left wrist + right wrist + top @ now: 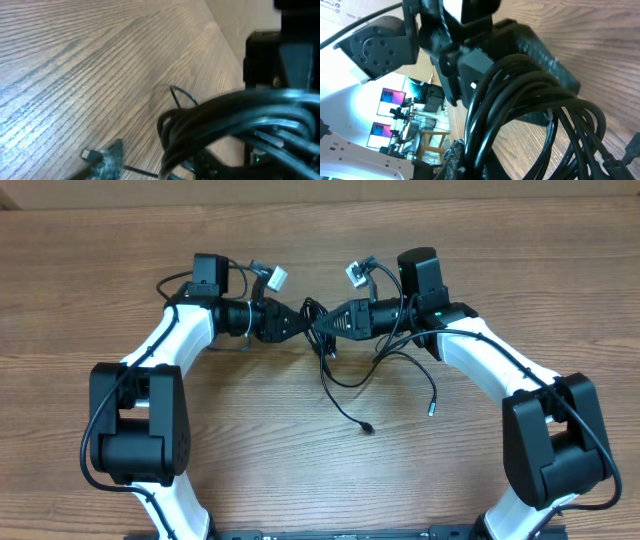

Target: Untangle cables

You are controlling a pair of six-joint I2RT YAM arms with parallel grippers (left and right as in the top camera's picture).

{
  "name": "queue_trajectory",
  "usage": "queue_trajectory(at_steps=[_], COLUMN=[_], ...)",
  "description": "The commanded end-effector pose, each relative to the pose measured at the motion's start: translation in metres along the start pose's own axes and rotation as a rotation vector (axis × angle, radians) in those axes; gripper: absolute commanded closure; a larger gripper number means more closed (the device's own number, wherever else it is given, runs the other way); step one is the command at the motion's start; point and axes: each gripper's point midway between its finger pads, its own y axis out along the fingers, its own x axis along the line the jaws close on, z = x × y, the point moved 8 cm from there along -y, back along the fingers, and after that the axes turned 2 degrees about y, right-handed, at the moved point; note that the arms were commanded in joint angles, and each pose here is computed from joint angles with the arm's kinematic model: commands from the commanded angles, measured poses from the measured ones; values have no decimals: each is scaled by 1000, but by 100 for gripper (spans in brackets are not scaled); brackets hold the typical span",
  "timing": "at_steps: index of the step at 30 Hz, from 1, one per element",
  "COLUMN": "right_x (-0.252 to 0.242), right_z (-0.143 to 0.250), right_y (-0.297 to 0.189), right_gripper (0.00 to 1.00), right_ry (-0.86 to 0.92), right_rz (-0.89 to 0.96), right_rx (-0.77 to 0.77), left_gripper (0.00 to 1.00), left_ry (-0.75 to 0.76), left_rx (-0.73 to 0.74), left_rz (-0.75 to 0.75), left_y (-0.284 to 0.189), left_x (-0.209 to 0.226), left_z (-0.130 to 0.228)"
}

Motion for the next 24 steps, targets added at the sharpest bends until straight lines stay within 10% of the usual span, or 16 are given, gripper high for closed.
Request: queue_trajectory(at_steps=[1, 24], right_x=[18, 27], right_z=[-4, 1], right_y=[-3, 8], right_gripper=[96, 96], right_ry=[-32, -53], right_rz=[-26, -72], right_rx=[1, 42], left_gripper=[51, 59], left_ry=[-45, -71], left_rx=[-11, -12], left_rz=[-6, -22], left_y=[-2, -7], left_x=[5, 9], left_z=[-1, 1])
